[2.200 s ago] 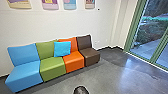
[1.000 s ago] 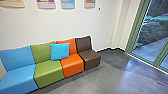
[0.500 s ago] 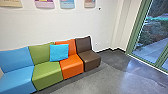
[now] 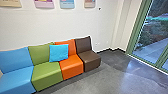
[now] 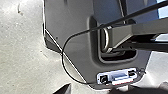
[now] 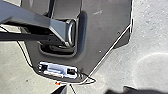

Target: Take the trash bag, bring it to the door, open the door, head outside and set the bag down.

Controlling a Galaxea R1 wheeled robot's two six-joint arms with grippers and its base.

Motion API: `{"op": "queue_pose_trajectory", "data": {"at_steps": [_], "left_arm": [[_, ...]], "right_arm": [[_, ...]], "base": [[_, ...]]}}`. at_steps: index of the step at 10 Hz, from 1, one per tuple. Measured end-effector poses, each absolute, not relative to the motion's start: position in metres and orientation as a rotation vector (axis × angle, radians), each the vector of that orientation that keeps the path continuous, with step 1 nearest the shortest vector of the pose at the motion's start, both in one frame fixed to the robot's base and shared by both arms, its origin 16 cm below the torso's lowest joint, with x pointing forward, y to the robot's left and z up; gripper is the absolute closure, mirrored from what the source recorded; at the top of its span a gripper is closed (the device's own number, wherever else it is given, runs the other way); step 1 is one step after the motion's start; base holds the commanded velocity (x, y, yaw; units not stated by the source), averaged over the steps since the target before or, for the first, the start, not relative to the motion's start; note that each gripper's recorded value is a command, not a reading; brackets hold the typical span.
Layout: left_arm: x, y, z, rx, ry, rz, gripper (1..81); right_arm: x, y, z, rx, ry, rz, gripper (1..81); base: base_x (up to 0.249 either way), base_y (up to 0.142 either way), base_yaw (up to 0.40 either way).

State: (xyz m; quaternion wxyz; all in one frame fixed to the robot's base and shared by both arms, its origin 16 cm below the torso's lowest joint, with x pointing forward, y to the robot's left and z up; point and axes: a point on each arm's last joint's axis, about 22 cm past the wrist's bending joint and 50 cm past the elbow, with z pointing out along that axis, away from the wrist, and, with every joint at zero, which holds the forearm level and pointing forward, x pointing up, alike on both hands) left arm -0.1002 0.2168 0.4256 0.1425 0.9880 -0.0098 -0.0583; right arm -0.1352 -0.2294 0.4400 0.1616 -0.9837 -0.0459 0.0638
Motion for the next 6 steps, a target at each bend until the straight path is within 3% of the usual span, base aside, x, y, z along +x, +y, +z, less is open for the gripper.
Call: {"op": "queue_pose_trajectory", "data": {"at_steps": [3,6], "left_arm": [[-0.101,0.218,0.427,2.841,-0.026,-0.167,1.0],[-0.097,0.218,0.437,2.785,-0.02,-0.151,1.0]], "right_arm": [[-0.134,-0.221,0.445,-2.774,-0.12,0.178,1.0],[-0.129,-0.215,0.46,-2.709,-0.099,0.172,1.0]], "base": [[0.0,0.0,0.0],[0.0,0.0,0.0]]}}
